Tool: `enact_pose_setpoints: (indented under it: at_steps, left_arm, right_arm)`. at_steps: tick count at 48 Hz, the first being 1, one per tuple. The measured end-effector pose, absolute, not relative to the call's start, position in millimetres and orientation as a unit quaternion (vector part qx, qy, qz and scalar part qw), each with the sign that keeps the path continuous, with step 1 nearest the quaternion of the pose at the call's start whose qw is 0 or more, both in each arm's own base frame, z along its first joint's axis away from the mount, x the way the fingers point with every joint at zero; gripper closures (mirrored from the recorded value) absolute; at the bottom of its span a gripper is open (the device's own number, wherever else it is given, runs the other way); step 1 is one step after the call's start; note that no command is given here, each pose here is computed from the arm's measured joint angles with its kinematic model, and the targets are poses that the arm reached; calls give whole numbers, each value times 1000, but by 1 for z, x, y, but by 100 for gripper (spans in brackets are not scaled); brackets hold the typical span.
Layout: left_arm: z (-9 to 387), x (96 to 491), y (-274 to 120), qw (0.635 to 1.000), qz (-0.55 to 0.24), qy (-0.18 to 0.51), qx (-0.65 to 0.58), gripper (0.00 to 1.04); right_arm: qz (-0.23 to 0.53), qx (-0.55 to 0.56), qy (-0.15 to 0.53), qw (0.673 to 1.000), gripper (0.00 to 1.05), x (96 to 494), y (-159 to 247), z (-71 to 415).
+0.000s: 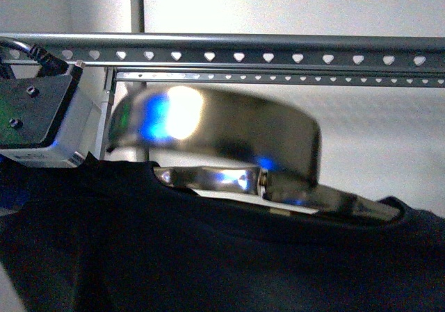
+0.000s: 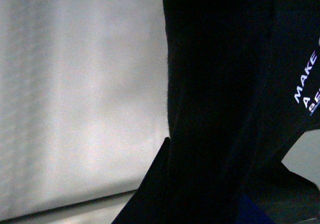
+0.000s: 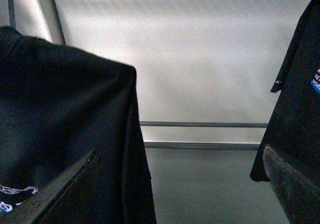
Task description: Hang clothes on hanger
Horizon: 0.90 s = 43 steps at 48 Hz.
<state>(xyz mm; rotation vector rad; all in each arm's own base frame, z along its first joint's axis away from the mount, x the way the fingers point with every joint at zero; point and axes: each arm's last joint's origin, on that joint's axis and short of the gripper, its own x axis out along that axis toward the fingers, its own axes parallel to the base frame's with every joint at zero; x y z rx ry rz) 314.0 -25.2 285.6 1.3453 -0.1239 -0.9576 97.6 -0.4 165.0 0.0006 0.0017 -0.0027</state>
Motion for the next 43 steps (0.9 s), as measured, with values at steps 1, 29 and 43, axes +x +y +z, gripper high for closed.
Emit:
enact_pose_setpoints:
  at_steps: [1,29,43]
  left_arm:
    - [285,314,-26,675,-427,-56,599,94]
    - [285,315,-27,660,-425,-64,616,94]
    - [285,315,-25,661,-422,-61,618,94]
  right_arm:
    - [-1,0,1,1000,7,98,0,165]
    - [323,-162,37,932,7,125,-16,212]
    - [379,-593,-81,706,7,226,-8,257]
